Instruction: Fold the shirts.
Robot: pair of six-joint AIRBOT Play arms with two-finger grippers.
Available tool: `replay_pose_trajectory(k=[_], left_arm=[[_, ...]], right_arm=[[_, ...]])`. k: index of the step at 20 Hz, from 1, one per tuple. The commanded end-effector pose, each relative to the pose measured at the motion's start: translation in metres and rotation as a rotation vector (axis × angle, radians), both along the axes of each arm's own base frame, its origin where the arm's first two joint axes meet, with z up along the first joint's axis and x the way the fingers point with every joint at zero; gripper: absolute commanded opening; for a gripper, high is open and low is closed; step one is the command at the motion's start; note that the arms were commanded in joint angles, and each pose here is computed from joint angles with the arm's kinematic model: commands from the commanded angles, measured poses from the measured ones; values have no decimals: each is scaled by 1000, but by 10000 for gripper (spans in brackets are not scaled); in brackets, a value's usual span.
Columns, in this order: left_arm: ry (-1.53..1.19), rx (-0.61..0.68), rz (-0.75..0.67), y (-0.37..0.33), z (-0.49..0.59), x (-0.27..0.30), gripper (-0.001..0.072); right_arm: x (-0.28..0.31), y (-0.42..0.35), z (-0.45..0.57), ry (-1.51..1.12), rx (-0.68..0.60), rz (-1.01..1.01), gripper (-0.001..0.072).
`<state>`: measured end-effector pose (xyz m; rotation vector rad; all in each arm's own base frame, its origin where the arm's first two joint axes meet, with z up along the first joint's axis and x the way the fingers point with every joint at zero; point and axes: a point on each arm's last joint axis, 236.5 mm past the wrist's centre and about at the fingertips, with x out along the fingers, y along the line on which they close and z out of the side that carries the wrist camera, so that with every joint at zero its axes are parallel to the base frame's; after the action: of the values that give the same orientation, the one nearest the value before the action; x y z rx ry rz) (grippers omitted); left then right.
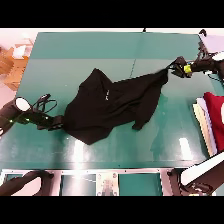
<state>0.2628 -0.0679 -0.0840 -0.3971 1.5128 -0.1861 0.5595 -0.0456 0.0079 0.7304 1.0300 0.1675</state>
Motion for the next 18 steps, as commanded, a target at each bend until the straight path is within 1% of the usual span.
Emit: replay_pose_trajectory(k=[1, 3, 4, 5, 9, 10, 12, 13, 14, 15, 16, 18], left_arm=[[-58, -35, 11, -6, 5, 13, 24], [-88, -43, 27, -7, 6, 21, 24], [-101, -45, 37, -7, 7, 25, 25], [-111, -49, 45, -8, 8, 28, 25], [-111, -54, 31, -10, 8, 27, 25], [-100, -57, 25, -10, 8, 24, 25], [-79, -64, 14, -12, 8, 18, 26], [-77, -65, -1, -13, 8, 16, 26], [-71, -68, -18, -14, 8, 13, 26], [-64, -70, -21, -14, 8, 12, 26], [-65, -71, -20, -14, 8, 12, 26], [-72, -69, -16, -14, 8, 14, 25]], right_arm=[[-27, -10, -1, 97, 79, 54, 505], [-63, -10, 20, 162, 107, 131, 494], [-83, -4, 26, 201, 114, 179, 447], [-100, 6, 30, 233, 123, 217, 359], [-185, 75, 14, 379, 162, 352, 351], [-214, 91, 4, 422, 155, 383, 324], [-265, 115, -12, 478, 140, 398, 322], [-286, 127, -20, 486, 135, 388, 339], [-305, 137, -27, 501, 131, 373, 392], [-322, 148, -36, 518, 125, 363, 534], [-335, 157, -46, 530, 115, 355, 569], [-346, 173, -72, 549, 80, 329, 569]])
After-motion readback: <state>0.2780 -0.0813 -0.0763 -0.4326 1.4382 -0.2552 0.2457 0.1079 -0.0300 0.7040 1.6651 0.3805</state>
